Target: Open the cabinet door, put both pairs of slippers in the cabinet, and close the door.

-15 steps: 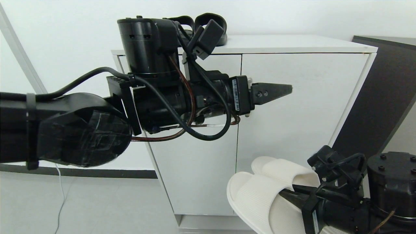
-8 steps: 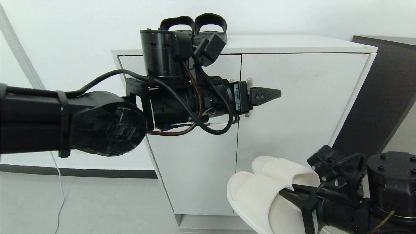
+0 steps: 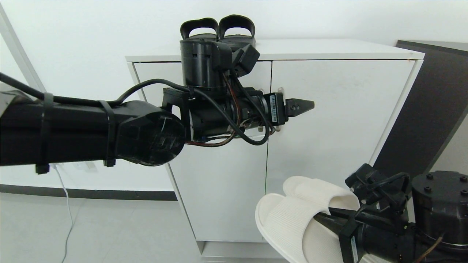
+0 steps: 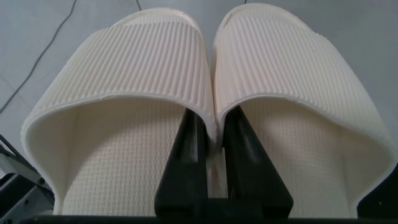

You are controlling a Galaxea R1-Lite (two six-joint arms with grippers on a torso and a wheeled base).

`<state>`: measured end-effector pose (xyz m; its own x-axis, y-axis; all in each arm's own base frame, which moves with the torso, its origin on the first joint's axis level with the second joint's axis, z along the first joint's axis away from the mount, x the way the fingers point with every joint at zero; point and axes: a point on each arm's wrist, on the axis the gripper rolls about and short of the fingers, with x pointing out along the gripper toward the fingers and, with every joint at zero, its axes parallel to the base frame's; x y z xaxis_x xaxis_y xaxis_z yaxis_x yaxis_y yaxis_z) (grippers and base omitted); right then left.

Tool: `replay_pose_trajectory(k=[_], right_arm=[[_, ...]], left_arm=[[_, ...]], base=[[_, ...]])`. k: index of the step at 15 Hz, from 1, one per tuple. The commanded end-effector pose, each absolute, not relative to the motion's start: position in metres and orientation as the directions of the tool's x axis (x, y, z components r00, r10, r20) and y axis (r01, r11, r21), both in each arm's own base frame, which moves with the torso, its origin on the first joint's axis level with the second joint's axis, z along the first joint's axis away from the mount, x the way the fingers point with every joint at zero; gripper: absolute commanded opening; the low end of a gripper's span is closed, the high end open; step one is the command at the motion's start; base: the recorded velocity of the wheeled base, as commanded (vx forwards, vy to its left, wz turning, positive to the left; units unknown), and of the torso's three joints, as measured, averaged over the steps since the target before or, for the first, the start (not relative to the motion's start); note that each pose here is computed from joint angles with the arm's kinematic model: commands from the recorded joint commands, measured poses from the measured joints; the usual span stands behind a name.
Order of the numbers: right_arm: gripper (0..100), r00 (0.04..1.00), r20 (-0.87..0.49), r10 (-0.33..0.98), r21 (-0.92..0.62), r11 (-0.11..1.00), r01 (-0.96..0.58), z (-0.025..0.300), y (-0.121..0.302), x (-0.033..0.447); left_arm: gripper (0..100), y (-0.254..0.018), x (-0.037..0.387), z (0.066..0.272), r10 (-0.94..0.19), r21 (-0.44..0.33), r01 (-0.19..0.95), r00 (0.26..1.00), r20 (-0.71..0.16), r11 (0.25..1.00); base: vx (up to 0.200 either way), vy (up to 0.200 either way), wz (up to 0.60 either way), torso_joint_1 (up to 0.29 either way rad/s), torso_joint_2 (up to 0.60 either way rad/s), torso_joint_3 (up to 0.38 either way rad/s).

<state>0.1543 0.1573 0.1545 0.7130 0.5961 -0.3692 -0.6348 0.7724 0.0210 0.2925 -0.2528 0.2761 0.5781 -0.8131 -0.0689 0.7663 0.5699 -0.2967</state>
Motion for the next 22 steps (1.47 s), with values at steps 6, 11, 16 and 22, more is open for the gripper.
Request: replay_pose_trajectory(k=[6,11,16,22], right_arm=[[0,0.711,-0.372,0.596,0.021,0.771,-0.636,0.154,0.157,0.154],[0,0.675,-0.393,0.624,0.033,0.743,-0.668,0.148,0.155,0.149],[0,0.592,-0.401,0.699,0.064,0.666,-0.743,0.145,0.153,0.134],[0,0.558,-0.424,0.713,0.039,0.63,-0.775,0.139,0.15,0.128]], left_arm=[[0,-0.26,0.309,0.272,-0.806,-0.304,0.756,0.586,-0.082,0.58],[0,-0.259,0.306,0.267,-0.806,-0.31,0.752,0.583,-0.101,0.582],[0,-0.253,0.272,0.271,-0.833,-0.314,0.775,0.541,-0.115,0.548],[0,-0.236,0.229,0.279,-0.854,-0.311,0.798,0.508,-0.116,0.517]], base=[[0.0,0.0,0.0,0.0,0.0,0.0],[0.0,0.0,0.0,0.0,0.0,0.0],[0.0,0.0,0.0,0.0,0.0,0.0],[0.0,0.0,0.0,0.0,0.0,0.0]])
